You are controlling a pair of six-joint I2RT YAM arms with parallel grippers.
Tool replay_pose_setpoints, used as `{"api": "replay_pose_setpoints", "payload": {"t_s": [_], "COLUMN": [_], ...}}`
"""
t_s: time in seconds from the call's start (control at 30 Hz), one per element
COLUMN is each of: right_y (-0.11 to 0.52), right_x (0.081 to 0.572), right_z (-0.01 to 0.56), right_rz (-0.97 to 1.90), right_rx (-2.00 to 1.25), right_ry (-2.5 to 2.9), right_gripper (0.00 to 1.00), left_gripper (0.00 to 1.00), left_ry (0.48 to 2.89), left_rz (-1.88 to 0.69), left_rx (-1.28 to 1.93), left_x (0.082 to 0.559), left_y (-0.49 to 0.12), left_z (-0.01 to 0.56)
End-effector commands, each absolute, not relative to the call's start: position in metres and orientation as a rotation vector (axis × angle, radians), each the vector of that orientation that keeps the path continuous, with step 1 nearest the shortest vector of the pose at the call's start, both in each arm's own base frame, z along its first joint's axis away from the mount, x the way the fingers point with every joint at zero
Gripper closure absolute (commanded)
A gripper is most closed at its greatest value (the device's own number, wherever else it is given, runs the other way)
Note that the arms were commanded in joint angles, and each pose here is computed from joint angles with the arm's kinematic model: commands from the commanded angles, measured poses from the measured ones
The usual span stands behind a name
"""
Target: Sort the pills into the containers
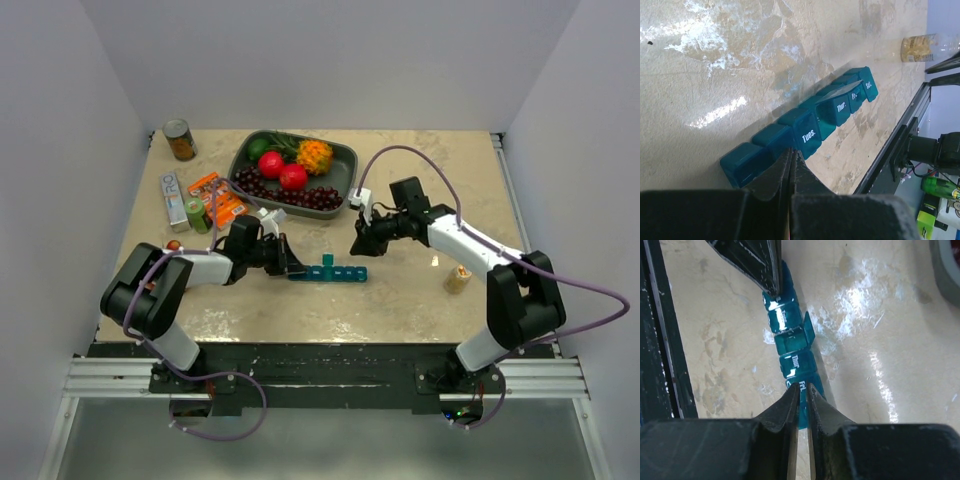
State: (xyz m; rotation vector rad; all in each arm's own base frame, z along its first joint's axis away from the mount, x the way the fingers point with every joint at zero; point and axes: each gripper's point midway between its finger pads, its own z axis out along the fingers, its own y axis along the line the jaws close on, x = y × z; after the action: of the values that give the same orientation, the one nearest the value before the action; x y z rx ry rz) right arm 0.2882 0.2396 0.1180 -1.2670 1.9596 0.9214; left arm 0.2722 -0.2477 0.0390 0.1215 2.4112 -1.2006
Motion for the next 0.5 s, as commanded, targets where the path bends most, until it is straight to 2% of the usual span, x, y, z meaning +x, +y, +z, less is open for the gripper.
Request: {"api": "replay_pose_setpoints", "payload": {"t_s": [0.0, 0.33, 0.47], "right_y": [0.228, 0.205, 0.204], "right_x": [0.288, 0.288, 0.291], "right_z": [0.09, 0.035, 0.034], "right_rz": [0.871, 0.763, 0.747], "right_rx": [-1.283, -1.348, -1.35], "right_ry": [2.054, 2.282, 2.287], "right_gripper": [0.86, 0.9, 0.9], "left_gripper": [1.0, 1.0, 1.0], "left_ry": [2.44, 2.45, 2.451], "left_rz": [-1.113, -1.117, -1.122], "left_rx": [0.126, 0.128, 0.133], "left_x": [0.274, 0.272, 0.272], "left_y": [-0.241, -0.241, -0.243], "left_z": [0.033, 0.03, 0.03]}}
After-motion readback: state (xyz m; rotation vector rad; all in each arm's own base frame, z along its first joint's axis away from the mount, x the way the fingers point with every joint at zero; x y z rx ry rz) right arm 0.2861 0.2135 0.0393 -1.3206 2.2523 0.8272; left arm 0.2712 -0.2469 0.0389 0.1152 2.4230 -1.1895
